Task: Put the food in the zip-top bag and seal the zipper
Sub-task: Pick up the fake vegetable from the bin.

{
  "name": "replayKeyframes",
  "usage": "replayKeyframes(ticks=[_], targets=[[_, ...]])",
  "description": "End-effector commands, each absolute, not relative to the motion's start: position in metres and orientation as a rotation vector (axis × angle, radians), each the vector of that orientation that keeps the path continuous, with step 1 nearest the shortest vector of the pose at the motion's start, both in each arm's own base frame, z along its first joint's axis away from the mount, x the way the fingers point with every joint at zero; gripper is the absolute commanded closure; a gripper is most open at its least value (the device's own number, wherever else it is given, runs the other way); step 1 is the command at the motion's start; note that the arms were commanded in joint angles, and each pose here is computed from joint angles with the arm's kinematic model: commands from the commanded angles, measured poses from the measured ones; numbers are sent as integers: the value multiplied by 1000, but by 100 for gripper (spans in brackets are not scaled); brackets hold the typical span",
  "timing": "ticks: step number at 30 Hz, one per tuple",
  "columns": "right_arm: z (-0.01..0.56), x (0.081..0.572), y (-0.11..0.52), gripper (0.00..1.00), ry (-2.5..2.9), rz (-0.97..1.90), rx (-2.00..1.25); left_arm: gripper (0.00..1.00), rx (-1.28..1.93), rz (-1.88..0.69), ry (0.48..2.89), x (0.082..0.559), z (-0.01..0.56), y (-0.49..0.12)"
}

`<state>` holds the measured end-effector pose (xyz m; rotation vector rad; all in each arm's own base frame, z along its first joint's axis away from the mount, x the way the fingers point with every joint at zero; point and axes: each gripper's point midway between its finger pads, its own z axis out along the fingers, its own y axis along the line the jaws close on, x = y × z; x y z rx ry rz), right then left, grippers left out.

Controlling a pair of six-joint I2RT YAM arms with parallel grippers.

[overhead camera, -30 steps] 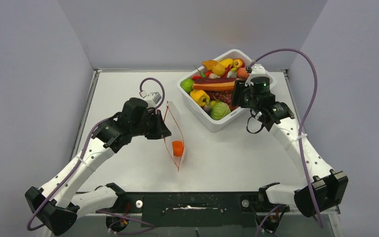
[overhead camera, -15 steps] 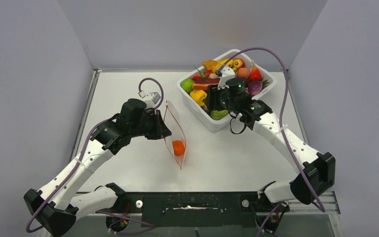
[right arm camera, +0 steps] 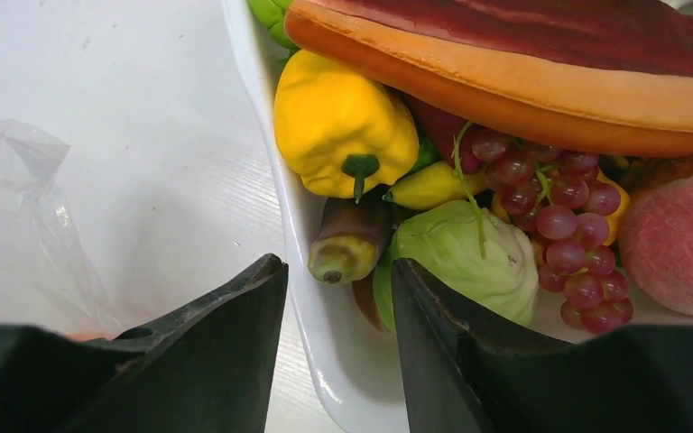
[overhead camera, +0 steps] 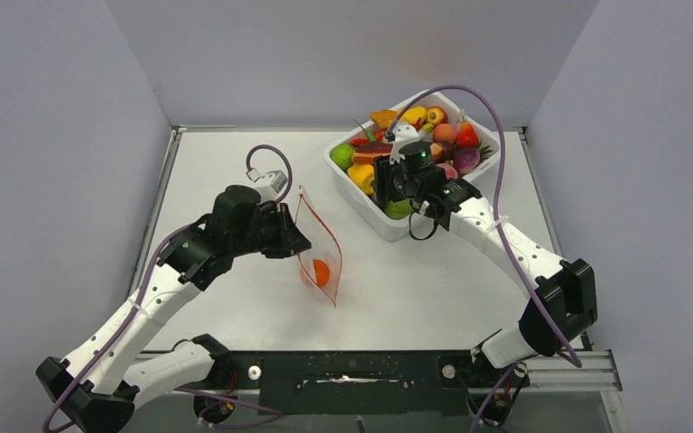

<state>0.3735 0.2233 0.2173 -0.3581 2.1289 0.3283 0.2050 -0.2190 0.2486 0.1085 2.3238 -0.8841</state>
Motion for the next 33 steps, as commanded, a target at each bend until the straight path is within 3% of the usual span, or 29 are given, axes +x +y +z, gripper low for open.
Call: replayKeyframes(ticks=[1, 11, 23, 27, 33], targets=[[240, 389, 235, 53, 2050, 347, -369, 100, 95, -940, 2235, 209, 265, -223], [220, 396, 237, 53, 2104, 316, -372, 100, 93, -938, 2242, 210, 265, -224], [242, 387, 223, 93, 2079, 279, -345, 100, 86, -925, 2244, 211, 265, -223], [251, 378, 220, 100, 2076, 292, -344, 100, 84, -911, 2233, 214, 267, -222], [268, 364, 223, 100, 2088, 372, -321, 100, 64, -863, 2227, 219, 258, -217]])
